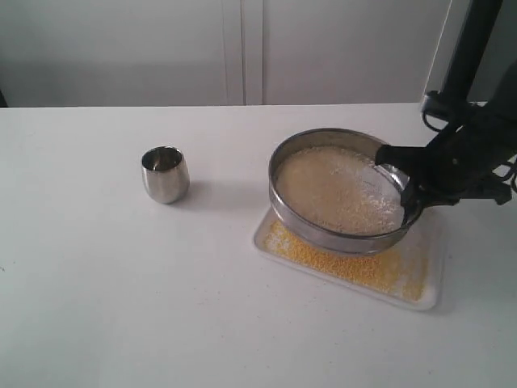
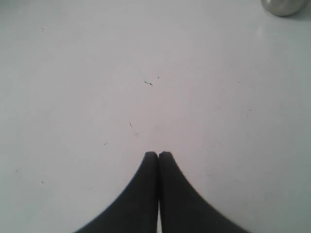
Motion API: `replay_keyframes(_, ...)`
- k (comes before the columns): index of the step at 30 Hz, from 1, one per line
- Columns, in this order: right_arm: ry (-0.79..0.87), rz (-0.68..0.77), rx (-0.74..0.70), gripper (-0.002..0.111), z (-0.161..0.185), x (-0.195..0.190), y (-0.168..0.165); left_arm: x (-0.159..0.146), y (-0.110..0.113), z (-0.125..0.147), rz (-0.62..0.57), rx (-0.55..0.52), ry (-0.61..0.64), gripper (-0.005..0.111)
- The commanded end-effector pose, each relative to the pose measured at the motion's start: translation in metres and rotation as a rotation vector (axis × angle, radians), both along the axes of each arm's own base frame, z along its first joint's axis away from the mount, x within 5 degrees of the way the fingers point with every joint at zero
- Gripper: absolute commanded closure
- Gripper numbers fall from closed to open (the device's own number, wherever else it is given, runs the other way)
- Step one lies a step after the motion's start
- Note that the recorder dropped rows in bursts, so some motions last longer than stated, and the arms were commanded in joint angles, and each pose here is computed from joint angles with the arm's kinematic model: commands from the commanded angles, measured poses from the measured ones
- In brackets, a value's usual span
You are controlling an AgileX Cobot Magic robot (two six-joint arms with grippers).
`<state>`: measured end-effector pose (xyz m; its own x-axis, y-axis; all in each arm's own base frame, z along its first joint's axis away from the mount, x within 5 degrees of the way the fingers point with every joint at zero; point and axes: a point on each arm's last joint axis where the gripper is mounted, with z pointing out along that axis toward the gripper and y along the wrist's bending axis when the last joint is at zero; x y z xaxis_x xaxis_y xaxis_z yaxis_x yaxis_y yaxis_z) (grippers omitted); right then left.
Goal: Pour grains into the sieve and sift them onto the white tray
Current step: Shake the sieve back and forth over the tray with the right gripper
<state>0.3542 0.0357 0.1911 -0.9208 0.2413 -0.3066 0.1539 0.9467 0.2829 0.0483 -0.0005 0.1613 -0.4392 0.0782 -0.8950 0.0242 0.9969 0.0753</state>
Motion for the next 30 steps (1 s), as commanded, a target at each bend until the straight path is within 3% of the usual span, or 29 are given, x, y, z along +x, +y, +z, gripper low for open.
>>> replay_keyframes(1,-0.001,0.002,-0.07,0.108,0.017,-0.017,-0.025,0.0,0.0,-0.004,0.003,-0.011,0.01,0.107)
replay_keyframes(5,-0.12,-0.071,0.021,0.108,0.021,-0.006,-0.012,0.0,0.0,-0.004,0.003,-0.011,0.01,0.107)
replay_keyframes(8,0.03,0.038,0.002,0.108,0.003,-0.001,0.001,0.0,0.0,-0.004,0.003,-0.011,0.01,0.107)
replay_keyframes(11,0.025,0.025,-0.093,0.108,0.011,-0.016,-0.019,0.0,0.0,-0.004,0.003,-0.011,0.01,0.107)
replay_keyframes(14,-0.093,-0.057,-0.066,0.108,0.022,-0.019,-0.027,0.0,0.0,-0.004,0.003,-0.011,0.01,0.107)
replay_keyframes(16,-0.117,-0.082,0.02,0.108,0.016,-0.007,-0.012,0.0,0.0,-0.004,0.003,-0.011,0.01,0.107)
replay_keyframes(19,-0.003,0.025,0.01,0.108,0.002,0.002,0.005,0.0,0.0,-0.004,0.003,-0.011,0.01,0.107)
replay_keyframes(23,0.013,0.015,-0.125,0.108,0.011,-0.013,-0.021,0.0,0.0,-0.004,0.003,-0.011,0.01,0.107)
replay_keyframes(25,-0.072,-0.045,-0.098,0.108,0.019,-0.013,-0.026,0.0,0.0,-0.004,0.003,-0.011,0.01,0.107)
replay_keyframes(28,-0.103,-0.036,0.003,0.108,0.012,0.001,-0.003,0.0,0.0,-0.004,0.003,-0.011,0.01,0.107)
replay_keyframes(30,0.005,0.028,0.003,0.108,-0.001,0.003,0.006,0.0,0.0,-0.004,0.003,-0.011,0.01,0.107)
